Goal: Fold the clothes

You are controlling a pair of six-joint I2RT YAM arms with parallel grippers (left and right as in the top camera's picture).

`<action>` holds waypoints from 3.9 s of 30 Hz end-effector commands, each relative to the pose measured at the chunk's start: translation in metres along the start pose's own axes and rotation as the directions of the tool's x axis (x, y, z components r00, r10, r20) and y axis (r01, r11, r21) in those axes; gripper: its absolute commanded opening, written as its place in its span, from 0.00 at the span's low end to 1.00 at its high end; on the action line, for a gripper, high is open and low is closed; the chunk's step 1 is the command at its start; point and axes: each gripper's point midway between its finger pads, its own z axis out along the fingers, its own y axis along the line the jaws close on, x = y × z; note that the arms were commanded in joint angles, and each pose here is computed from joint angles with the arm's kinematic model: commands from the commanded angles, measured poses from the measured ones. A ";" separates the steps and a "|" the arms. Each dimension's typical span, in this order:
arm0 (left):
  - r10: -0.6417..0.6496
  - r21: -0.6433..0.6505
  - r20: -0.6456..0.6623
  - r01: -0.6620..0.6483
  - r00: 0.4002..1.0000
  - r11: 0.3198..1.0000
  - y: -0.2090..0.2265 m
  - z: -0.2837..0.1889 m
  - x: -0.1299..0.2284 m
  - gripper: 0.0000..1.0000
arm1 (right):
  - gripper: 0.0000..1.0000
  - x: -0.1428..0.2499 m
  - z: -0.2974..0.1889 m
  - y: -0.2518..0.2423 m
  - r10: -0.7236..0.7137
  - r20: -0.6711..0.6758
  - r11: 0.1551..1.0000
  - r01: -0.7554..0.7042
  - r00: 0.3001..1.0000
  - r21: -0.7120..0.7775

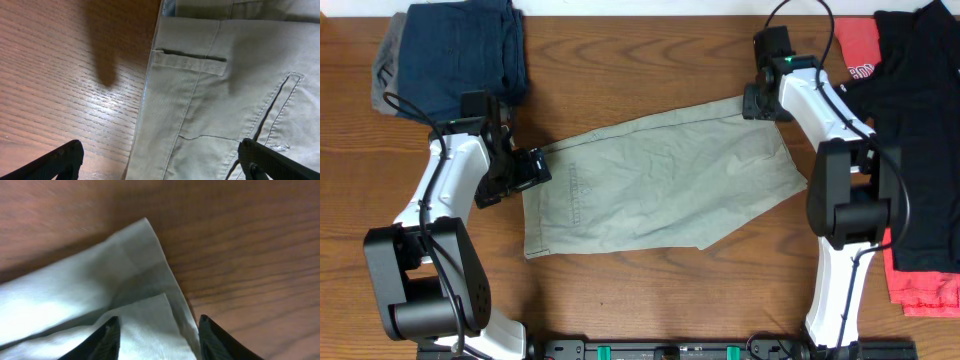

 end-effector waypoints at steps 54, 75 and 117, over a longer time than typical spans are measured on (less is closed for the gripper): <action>-0.012 -0.003 -0.005 0.012 1.000 1.000 0.001 0.001 0.002 1.00 | 0.01 -0.036 -0.051 -0.017 0.171 0.151 0.985 -0.166 0.974 -0.047; -0.012 -0.003 -0.005 0.012 1.000 1.000 0.001 0.001 0.002 1.00 | 0.83 -0.054 -0.080 -0.033 0.061 0.213 0.997 -0.069 0.975 0.030; -0.012 -0.003 -0.005 0.012 1.000 1.000 0.001 0.001 0.002 1.00 | 0.69 -0.026 -0.010 -0.011 -0.050 0.114 0.978 0.071 0.992 -0.195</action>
